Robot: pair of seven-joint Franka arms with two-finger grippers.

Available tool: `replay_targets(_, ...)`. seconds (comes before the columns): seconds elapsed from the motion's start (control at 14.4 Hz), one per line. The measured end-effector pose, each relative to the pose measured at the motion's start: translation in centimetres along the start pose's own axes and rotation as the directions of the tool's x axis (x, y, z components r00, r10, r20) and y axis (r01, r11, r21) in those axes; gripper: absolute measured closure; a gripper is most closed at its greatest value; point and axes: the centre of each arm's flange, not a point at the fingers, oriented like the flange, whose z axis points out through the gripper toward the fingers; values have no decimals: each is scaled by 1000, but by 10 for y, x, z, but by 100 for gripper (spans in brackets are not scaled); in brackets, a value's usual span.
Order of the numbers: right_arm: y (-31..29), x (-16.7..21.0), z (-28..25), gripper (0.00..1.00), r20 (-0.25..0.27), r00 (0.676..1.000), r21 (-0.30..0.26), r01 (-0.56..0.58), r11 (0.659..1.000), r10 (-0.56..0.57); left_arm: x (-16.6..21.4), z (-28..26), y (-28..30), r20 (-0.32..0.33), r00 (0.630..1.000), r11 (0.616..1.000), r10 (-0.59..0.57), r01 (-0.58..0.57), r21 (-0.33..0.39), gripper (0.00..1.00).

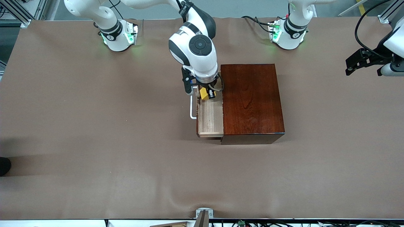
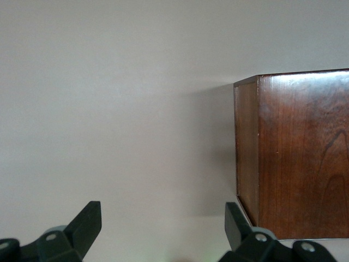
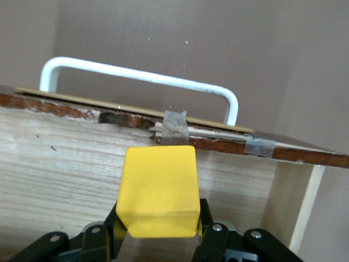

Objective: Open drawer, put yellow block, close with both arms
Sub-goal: 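Lower the cube into the drawer and open the right gripper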

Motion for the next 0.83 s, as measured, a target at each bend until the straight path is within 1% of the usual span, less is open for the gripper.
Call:
replay_targets(0.28, -4, -2, 5, 44, -3, 1000, 2, -11, 1000, 11, 1, 4, 6, 7, 1000, 1000, 7, -7, 0, 0)
replay_targets(0.62, -15, -2, -19, 44, 13, 1000, 29, -20, 999, 19, 6, 13, 39, 19, 999, 999, 34, -34, 0, 0)
replay_targets(0.83, -15, -2, -11, 44, 18, 999, 14, -28, 999, 28, 5, 12, 49, 18, 999, 999, 51, -51, 1, 0)
